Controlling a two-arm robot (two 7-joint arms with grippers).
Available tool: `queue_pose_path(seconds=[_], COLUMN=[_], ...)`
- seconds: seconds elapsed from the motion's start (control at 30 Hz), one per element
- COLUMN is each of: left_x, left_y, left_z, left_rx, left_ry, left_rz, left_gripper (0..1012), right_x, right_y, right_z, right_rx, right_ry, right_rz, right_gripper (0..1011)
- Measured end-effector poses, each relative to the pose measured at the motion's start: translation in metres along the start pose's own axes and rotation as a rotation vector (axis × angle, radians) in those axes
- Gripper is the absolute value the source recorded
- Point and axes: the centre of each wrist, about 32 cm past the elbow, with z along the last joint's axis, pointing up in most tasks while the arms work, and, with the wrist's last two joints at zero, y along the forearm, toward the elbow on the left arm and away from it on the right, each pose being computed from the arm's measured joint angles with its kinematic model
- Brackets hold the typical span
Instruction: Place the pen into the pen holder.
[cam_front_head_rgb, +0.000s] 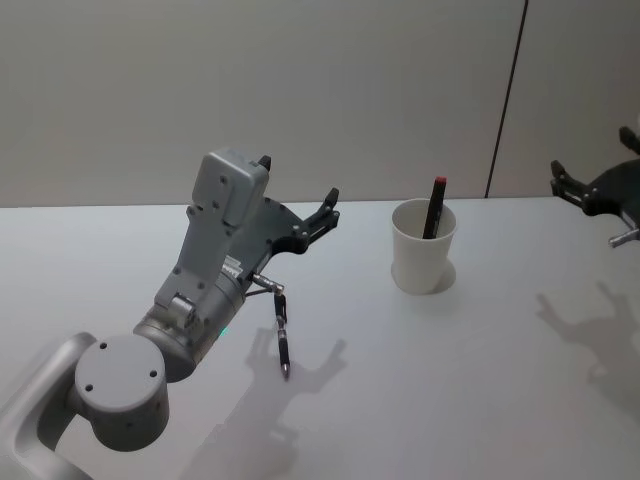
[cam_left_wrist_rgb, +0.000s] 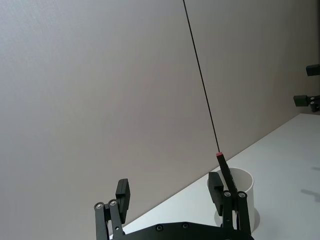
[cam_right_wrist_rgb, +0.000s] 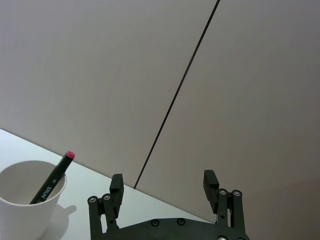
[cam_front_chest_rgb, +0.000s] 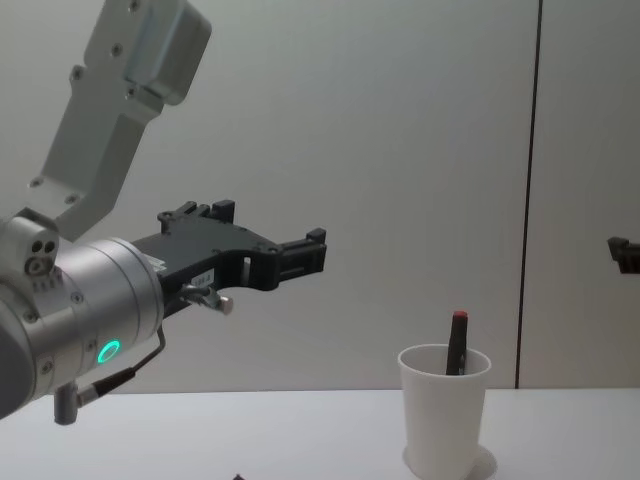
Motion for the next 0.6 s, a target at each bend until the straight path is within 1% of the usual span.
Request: queue_pose_path(seconds=[0.6], left_x=[0.0001], left_y=[0.0001], left_z=[-0.0001], left_rx=[0.001], left_ry=[0.0], left_rz=[-0.001], left_gripper=[1004], right_x=[0.0008], right_y=[-0.0007], right_z=[0.0001], right_rx=[-0.003], right_ry=[-0.002], right_rz=[0.002], right_gripper=[1001])
